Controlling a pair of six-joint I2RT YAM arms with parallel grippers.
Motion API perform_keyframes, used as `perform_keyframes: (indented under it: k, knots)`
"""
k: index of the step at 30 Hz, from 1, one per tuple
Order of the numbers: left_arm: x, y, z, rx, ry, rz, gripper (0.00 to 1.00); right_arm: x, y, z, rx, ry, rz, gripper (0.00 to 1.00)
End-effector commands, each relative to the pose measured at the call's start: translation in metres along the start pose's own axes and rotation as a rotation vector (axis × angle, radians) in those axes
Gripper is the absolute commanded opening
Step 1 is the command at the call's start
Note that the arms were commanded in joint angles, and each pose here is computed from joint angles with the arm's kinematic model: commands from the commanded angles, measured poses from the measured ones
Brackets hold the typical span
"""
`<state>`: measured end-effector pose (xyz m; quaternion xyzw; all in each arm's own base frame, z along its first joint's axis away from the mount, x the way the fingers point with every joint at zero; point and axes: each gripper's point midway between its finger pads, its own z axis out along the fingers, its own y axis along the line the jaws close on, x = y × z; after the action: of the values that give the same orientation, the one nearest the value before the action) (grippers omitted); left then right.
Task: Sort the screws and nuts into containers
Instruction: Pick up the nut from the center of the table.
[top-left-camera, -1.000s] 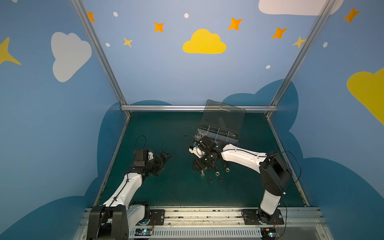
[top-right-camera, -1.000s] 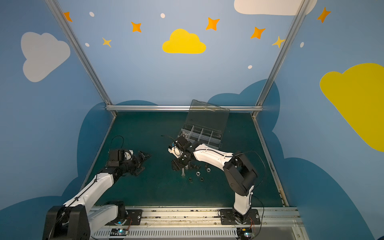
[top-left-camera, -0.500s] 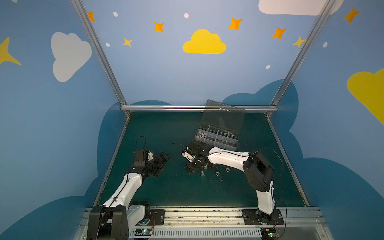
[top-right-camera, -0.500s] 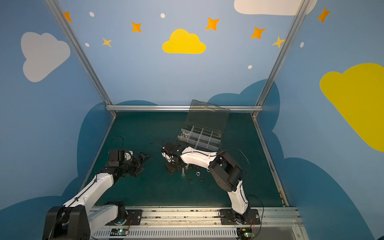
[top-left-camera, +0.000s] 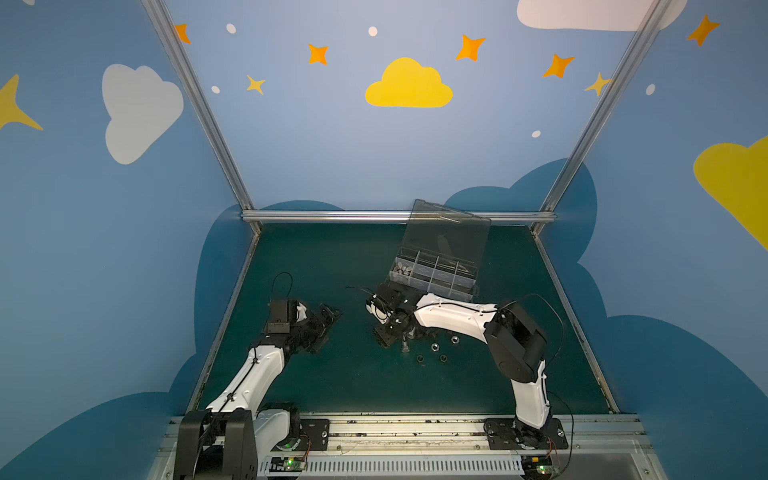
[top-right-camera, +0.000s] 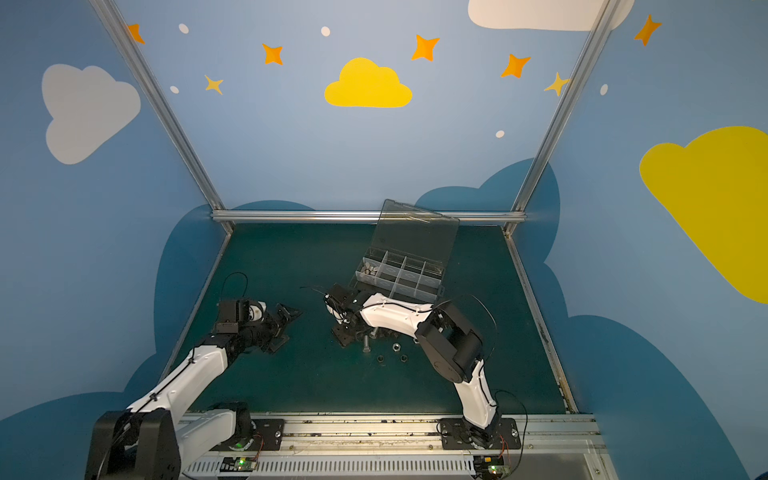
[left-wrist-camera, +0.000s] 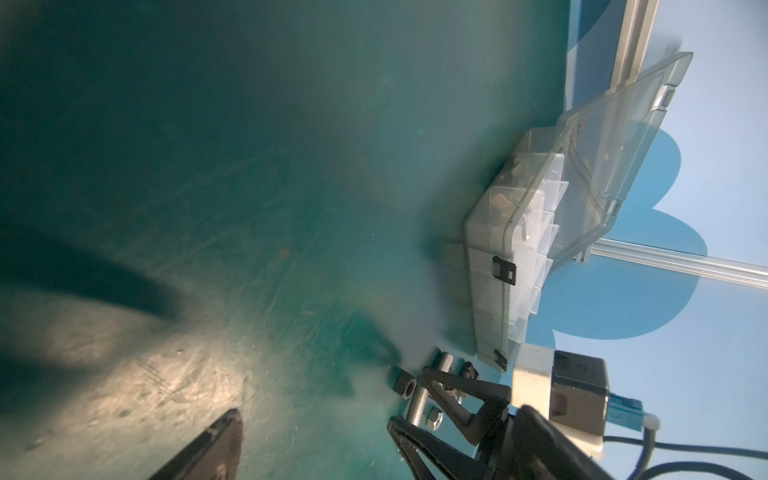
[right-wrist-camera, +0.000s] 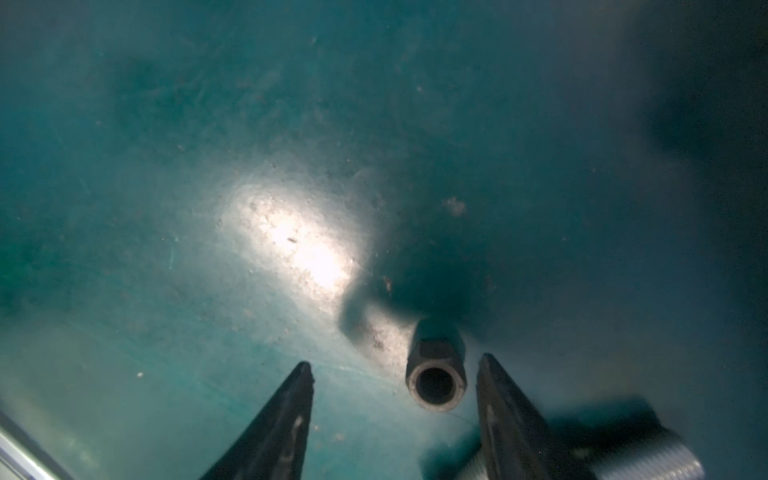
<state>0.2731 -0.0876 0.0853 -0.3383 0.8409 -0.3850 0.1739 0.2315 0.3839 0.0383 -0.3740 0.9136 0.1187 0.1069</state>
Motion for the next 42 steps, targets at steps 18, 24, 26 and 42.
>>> perform_keyframes:
  k: [18, 24, 26, 42]
  knots:
    - [-0.003, -0.007, -0.004, 0.012, -0.014, 0.025, 1.00, 0.019, -0.010, 0.011, 0.045, 0.062, 0.033, 0.49]
    - [-0.003, -0.007, -0.004, 0.011, -0.016, 0.023, 1.00, 0.024, -0.014, 0.016, 0.059, 0.077, 0.034, 0.47]
    - [-0.004, -0.008, -0.005, 0.014, -0.017, 0.025, 1.00, 0.025, -0.014, 0.018, 0.060, 0.082, 0.035, 0.47]
    - [-0.003, -0.007, -0.005, 0.011, -0.018, 0.022, 1.00, 0.028, -0.018, 0.023, 0.077, 0.098, 0.031, 0.26]
